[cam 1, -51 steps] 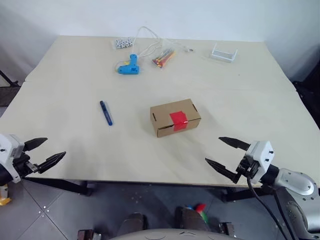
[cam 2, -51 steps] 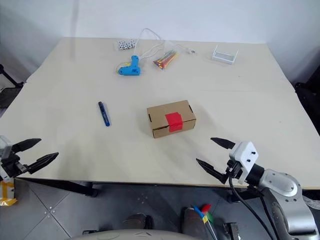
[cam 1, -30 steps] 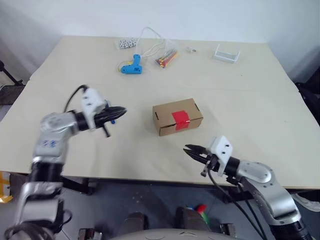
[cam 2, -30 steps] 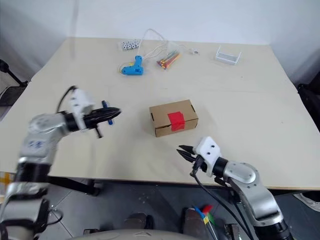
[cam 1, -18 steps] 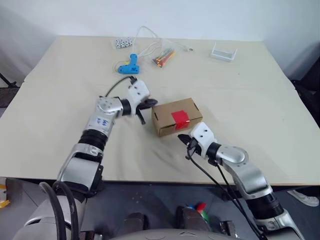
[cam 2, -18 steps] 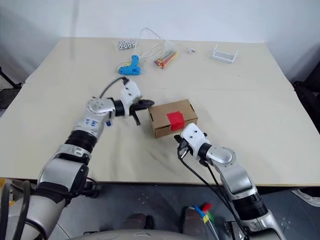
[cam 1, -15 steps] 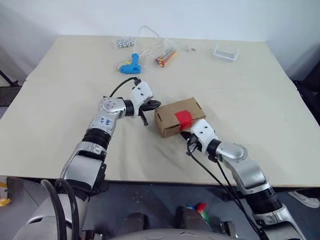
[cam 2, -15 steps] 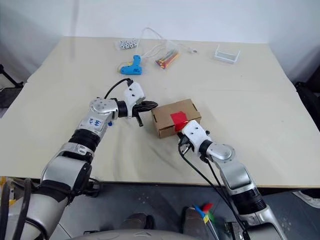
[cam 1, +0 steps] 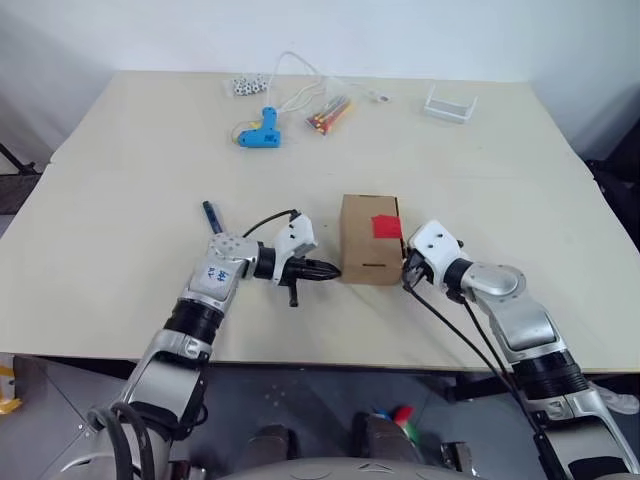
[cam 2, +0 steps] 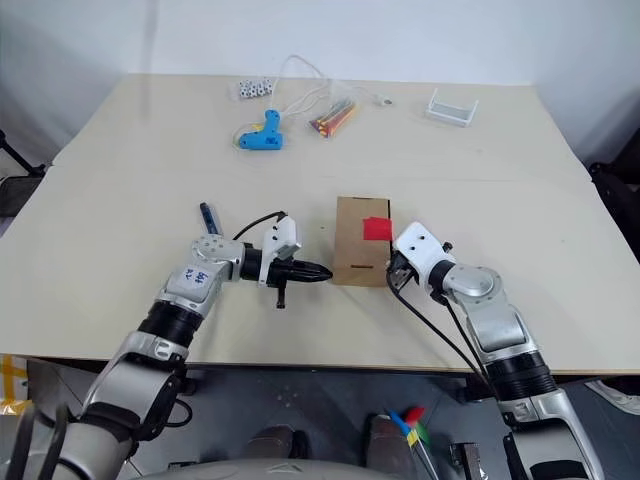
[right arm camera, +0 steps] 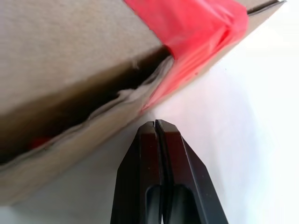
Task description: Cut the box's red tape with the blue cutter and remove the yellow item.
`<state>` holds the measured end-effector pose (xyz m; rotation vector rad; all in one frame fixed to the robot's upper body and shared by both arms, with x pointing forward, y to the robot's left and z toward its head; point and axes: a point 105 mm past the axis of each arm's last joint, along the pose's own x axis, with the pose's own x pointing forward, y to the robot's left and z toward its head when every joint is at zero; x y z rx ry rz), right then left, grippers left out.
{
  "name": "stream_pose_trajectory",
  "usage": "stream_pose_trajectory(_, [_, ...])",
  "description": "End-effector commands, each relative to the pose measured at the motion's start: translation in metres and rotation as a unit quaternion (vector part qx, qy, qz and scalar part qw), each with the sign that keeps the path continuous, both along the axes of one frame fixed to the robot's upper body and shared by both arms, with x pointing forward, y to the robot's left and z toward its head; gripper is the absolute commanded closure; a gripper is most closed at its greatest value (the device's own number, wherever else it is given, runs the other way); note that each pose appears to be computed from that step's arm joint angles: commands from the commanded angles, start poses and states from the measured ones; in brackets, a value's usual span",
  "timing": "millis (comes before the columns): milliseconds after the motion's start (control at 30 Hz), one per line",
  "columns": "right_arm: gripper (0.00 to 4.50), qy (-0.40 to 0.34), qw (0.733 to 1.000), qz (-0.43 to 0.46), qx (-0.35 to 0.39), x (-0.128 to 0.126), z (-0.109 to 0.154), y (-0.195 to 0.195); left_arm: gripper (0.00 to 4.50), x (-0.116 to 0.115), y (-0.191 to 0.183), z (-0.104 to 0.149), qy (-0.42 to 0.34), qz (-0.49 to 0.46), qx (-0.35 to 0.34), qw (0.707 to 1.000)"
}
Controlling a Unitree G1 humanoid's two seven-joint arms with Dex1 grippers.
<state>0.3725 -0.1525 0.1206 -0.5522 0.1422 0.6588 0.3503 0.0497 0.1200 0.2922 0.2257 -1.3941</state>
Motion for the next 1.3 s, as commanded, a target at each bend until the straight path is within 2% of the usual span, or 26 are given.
stream_pose_trajectory(33, [4.47, -0.03, 0.999, 0.035, 0.012, 0.001, 0.019, 0.0, 4.5, -0.016, -0.02, 0.009, -0.004, -0.014, -0.036, 0.999])
stream_pose_trajectory(167, [4.47, -0.034, 0.998, 0.047, 0.005, 0.002, 0.016, -0.006, 4.5, -0.025, -0.035, 0.003, 0.007, -0.002, -0.048, 0.999])
stream_pose_trajectory(267, [4.47, -0.024, 0.999, 0.039, -0.017, 0.003, 0.013, -0.021, 4.5, -0.031, -0.021, -0.001, 0.003, 0.014, -0.025, 1.0])
stream_pose_trajectory(367, [4.47, -0.029, 0.999, 0.038, -0.017, 0.003, 0.022, -0.037, 4.5, -0.024, 0.012, 0.009, 0.006, 0.059, -0.029, 0.998])
stream_pose_trajectory(467, [4.47, -0.031, 0.998, 0.042, -0.034, 0.008, 0.025, -0.048, 4.5, -0.014, 0.029, 0.013, -0.003, 0.084, -0.019, 0.996])
stream_pose_trajectory(667, [4.47, -0.043, 0.997, 0.057, 0.008, 0.024, 0.028, -0.038, 4.5, 0.011, 0.014, 0.013, -0.024, 0.124, -0.031, 0.992])
stream_pose_trajectory(733, [4.47, -0.039, 0.996, 0.079, 0.029, 0.024, 0.025, -0.027, 4.5, 0.009, 0.002, 0.009, -0.02, 0.108, -0.032, 0.993])
stream_pose_trajectory(900, [4.47, -0.036, 0.992, 0.117, 0.029, 0.023, 0.023, -0.012, 4.5, -0.004, -0.011, 0.003, -0.003, 0.071, -0.032, 0.997])
stream_pose_trajectory(1033, [4.47, -0.028, 0.985, 0.165, 0.035, 0.018, 0.021, 0.004, 4.5, -0.032, -0.021, -0.002, 0.013, 0.008, -0.032, 0.999])
stream_pose_trajectory(1300, [4.47, -0.013, 0.984, 0.175, 0.043, 0.016, 0.014, 0.005, 4.5, -0.04, -0.018, -0.004, 0.015, 0.019, -0.03, 0.999])
